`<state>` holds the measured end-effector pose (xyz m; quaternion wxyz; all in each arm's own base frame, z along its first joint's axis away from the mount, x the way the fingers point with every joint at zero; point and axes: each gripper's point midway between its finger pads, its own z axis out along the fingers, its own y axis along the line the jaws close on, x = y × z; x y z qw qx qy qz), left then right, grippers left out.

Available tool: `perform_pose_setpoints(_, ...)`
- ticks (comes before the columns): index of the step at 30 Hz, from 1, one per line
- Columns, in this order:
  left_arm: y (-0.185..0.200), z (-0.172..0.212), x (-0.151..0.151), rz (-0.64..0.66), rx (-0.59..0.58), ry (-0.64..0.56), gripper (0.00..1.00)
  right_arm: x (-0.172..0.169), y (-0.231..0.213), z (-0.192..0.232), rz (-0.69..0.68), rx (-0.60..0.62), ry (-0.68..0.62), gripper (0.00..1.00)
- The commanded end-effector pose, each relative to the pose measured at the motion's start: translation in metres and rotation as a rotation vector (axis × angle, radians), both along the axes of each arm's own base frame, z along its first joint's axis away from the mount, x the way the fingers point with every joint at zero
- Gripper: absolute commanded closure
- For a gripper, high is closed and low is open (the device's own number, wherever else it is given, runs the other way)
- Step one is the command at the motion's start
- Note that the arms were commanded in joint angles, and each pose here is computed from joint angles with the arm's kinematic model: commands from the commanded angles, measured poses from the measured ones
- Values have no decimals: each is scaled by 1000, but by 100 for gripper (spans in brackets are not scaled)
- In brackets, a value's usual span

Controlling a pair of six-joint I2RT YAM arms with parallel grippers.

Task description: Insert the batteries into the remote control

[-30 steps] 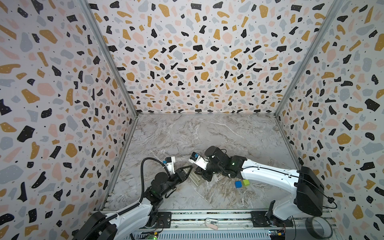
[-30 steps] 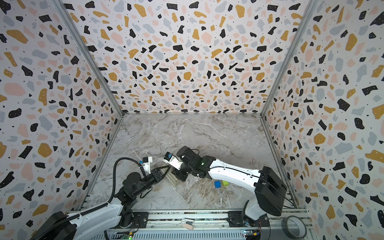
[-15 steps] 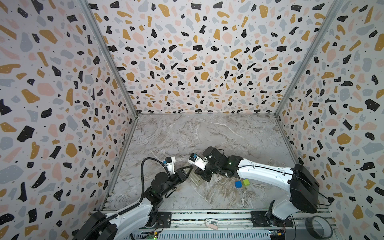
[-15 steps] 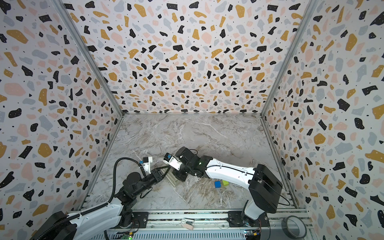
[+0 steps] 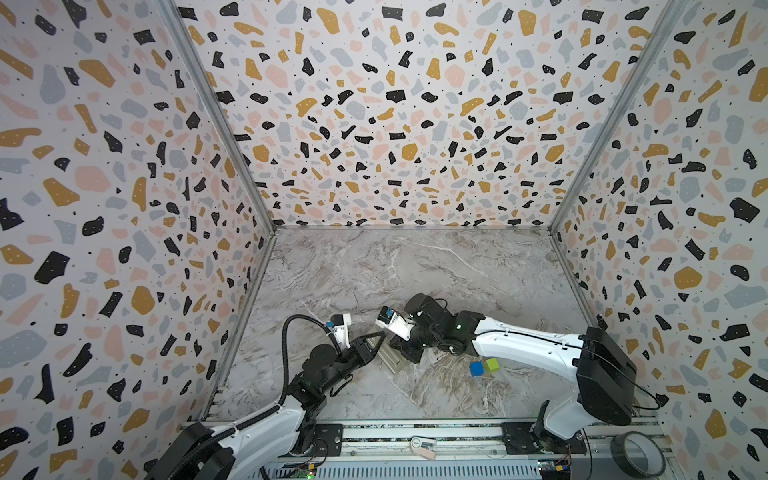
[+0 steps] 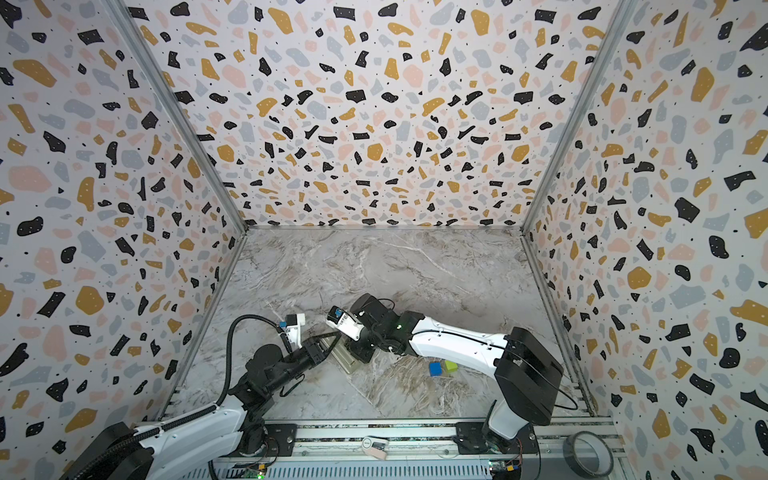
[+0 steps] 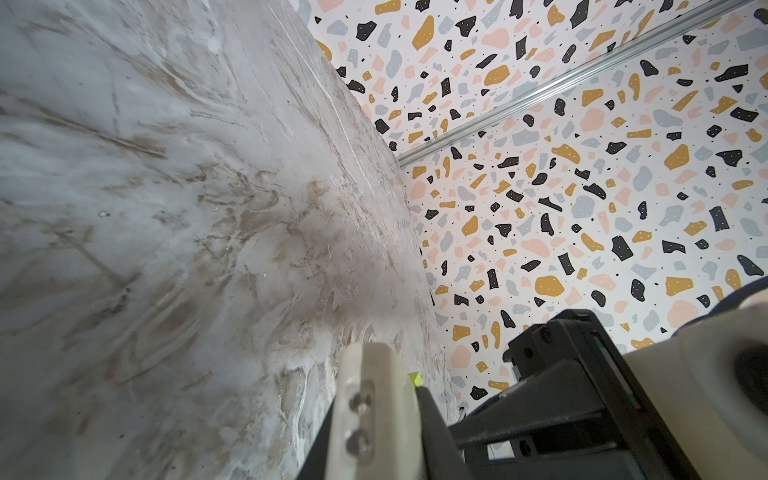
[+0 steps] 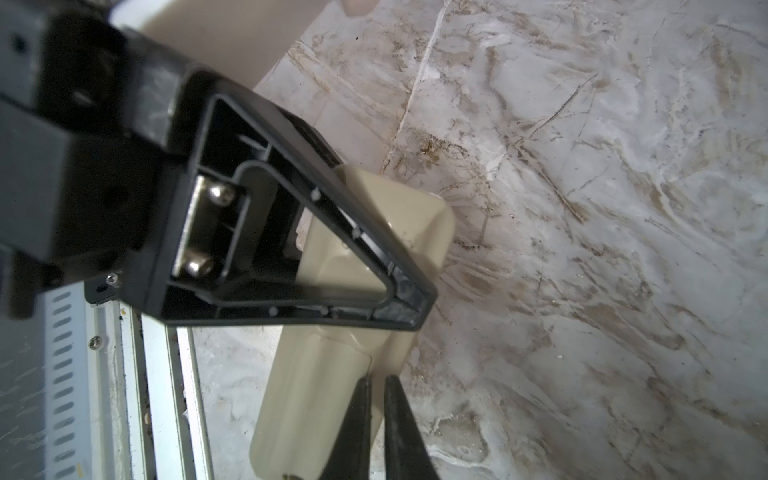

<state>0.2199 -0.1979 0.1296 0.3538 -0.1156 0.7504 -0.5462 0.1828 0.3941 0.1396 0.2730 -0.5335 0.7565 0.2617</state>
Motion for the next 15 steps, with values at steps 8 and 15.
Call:
perform_pose_setpoints(8,-4,20,-2,-22,-43,-80,100,2,-1,21,-17,5,-60,72)
perform_pose_setpoints(15,-3,17,-3,-20,-39,-75,100,-3,-19,40,-11,17,-100,71)
